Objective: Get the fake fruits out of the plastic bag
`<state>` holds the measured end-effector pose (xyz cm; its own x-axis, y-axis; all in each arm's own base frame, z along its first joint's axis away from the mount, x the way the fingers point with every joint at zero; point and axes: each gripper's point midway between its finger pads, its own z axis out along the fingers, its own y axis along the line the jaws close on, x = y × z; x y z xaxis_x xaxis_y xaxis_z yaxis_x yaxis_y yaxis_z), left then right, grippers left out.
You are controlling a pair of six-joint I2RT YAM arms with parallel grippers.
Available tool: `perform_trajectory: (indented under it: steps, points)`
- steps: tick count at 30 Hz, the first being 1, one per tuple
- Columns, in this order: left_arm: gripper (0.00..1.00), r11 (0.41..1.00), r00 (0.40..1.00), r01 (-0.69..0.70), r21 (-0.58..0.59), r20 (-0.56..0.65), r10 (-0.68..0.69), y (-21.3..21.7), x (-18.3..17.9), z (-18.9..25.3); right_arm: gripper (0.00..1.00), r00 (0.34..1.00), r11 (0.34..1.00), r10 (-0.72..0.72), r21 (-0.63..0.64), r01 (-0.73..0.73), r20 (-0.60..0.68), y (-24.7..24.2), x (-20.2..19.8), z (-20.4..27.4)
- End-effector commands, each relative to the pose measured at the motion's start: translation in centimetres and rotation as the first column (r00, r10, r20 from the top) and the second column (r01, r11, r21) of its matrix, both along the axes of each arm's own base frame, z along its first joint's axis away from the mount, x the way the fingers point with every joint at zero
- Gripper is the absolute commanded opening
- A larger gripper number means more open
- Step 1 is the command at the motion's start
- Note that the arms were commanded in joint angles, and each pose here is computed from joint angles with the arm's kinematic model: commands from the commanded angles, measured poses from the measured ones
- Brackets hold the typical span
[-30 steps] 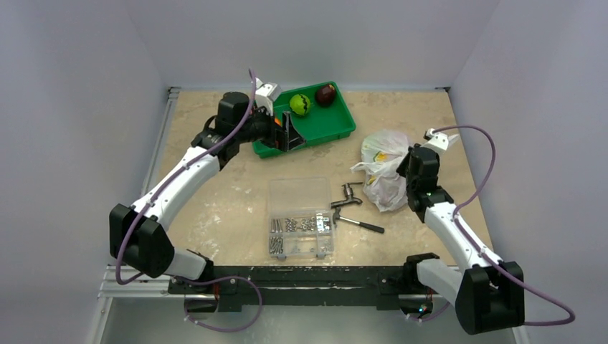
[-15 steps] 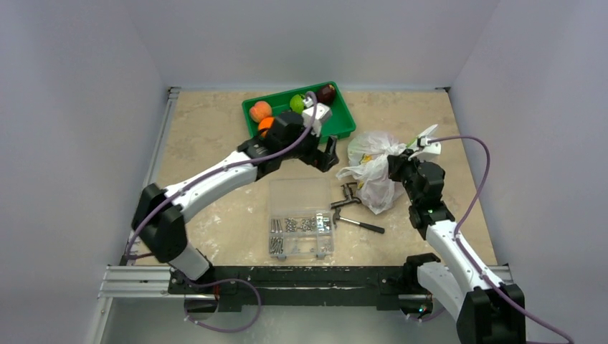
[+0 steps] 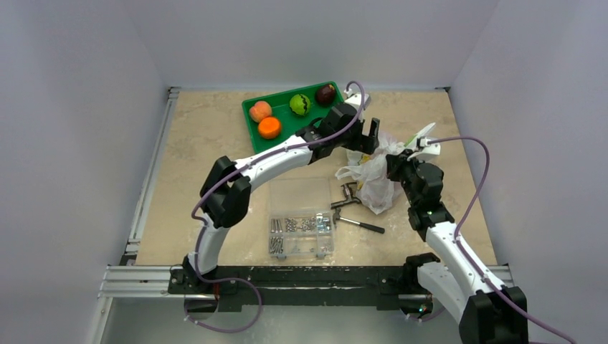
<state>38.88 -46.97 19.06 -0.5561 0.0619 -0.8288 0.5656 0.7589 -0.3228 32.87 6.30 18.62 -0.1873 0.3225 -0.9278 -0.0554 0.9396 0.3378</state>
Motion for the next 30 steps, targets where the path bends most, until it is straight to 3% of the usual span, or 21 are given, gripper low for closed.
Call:
perform_trajectory:
  steps: [1, 9, 11, 13, 18, 20, 22, 26, 30]
  points:
    - [1.0, 0.976, 0.999, -0.029, -0.217, -0.028, 0.024, -3.3, 1.2, 3.0, 0.0, 0.996, 1.0, -0.008, 0.031, 0.005, 0.091, 0.2, 0.3, 3.2]
    - [0.99, 0.902, 0.932, -0.249, -0.352, -0.34, 0.124, -6.0, 1.1, 0.5, 0.0, 0.997, 0.999, 0.006, 0.039, -0.009, 0.081, 0.4, 0.0, 2.5]
    - [0.93, 0.906, 0.909, -0.278, -0.318, -0.393, 0.141, -6.2, 1.2, -0.6, 0.0, 0.998, 0.999, -0.029, 0.03, 0.028, 0.048, -0.2, 0.0, 2.2]
    - [0.83, 0.904, 0.907, -0.259, -0.341, -0.407, 0.106, -7.0, 1.2, -1.0, 0.0, 0.999, 0.999, -0.042, 0.033, 0.042, 0.016, -0.4, 0.0, 1.9]
    - [0.42, 0.892, 0.923, -0.214, -0.397, -0.38, 0.053, -8.0, 1.5, -0.5, 0.0, 0.994, 0.999, 0.007, 0.044, -0.002, -0.105, 0.6, -0.7, 0.3]
    - [0.18, 0.885, 0.926, -0.219, -0.411, -0.372, 0.056, -8.1, 1.8, -0.5, 0.0, 0.99, 0.998, 0.022, 0.059, -0.014, -0.139, 0.9, -1.3, -0.2]
    - [0.0, 0.879, 0.925, -0.239, -0.413, -0.373, 0.077, -7.8, 2.1, -0.6, 0.0, 0.984, 0.997, -0.022, 0.075, 0.036, -0.175, 0.2, -1.8, -0.5]
    - [0.0, 0.849, 0.908, -0.34, -0.405, -0.376, 0.185, -5.7, 3.5, 0.3, 0.0, 0.92, 0.973, -0.15, 0.113, 0.203, -0.361, -1.4, -3.5, -2.4]
    - [0.0, 0.824, 0.884, -0.412, -0.389, -0.39, 0.258, -4.1, 4.7, 1.2, 0.0, 0.884, 0.96, -0.183, 0.116, 0.255, -0.431, -1.9, -5.0, -3.1]
